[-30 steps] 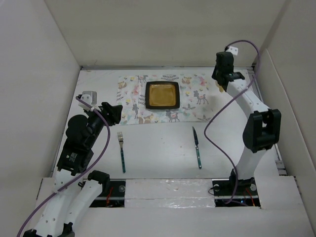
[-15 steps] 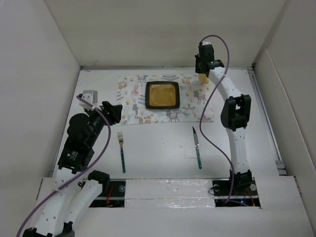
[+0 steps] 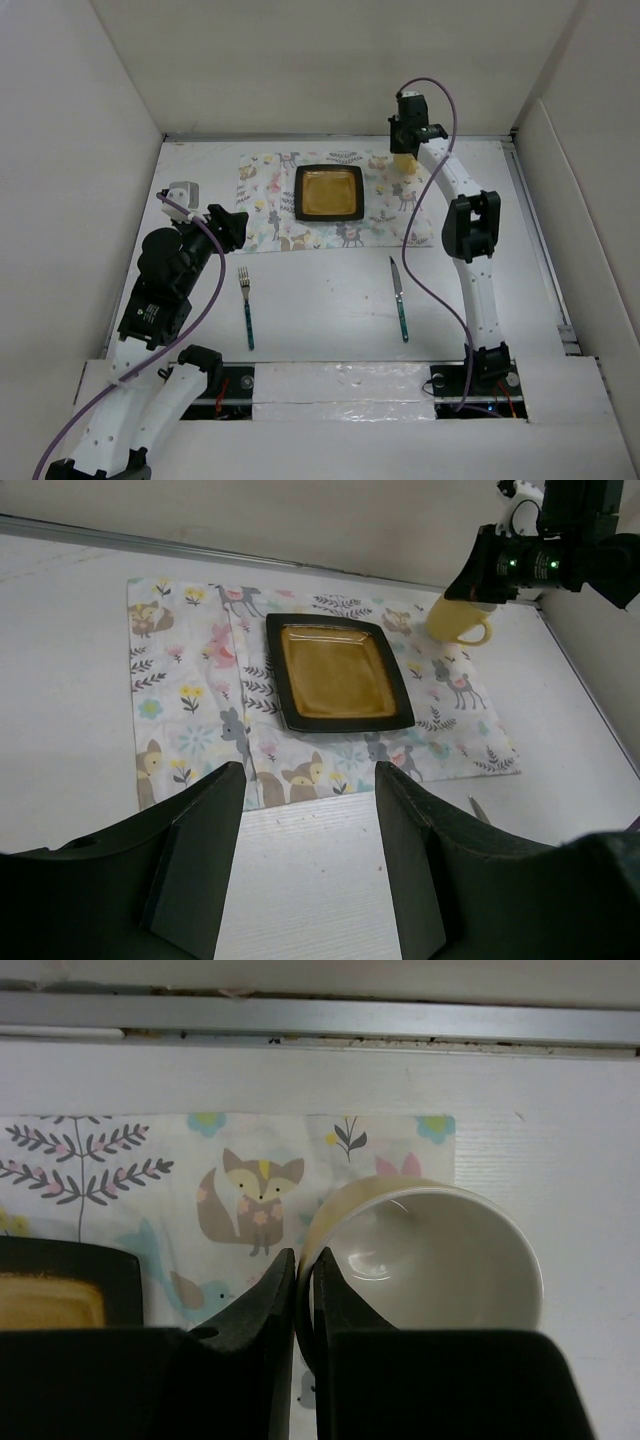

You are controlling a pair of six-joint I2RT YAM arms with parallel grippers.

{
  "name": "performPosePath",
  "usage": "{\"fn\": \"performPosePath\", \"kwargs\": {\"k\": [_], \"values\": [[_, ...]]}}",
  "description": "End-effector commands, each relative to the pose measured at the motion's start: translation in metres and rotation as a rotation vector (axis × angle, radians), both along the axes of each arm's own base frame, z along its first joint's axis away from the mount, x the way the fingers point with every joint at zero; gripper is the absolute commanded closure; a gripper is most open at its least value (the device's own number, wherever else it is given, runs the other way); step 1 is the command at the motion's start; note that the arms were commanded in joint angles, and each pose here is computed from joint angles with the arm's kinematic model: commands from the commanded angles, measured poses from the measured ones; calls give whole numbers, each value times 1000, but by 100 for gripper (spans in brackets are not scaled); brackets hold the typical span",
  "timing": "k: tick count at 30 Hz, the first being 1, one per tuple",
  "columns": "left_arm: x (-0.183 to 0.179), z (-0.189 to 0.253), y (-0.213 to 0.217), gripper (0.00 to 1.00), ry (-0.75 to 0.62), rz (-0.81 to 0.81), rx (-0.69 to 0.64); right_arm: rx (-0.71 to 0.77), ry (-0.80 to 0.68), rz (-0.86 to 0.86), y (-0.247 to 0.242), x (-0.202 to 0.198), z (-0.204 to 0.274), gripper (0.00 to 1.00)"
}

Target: Set the dinner table for one person

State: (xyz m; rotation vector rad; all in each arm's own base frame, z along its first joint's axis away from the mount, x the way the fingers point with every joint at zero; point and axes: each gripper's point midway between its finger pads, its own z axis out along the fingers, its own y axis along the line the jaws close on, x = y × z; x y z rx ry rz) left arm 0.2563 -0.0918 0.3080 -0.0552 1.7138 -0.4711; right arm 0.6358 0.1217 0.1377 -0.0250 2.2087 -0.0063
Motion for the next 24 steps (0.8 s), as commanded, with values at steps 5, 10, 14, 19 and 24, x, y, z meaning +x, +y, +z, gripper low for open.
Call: {"fn": "performPosePath", "kwargs": {"k": [5, 10, 14, 19, 24], "values": [[2, 13, 2, 49, -45, 9, 0, 33, -101, 17, 10, 17, 28, 97], [2, 13, 1, 49, -43, 5, 0, 16, -109, -7, 3, 13, 37, 55], [2, 12, 1, 49, -40, 2, 0, 34, -207, -12, 4, 3, 98, 37], [2, 13, 2, 49, -42, 5, 0, 44, -290, -57, -3, -21, 153, 37], [0, 14, 1, 55, -47, -3, -4, 107, -312, -80, 0, -96, 147, 78]]}}
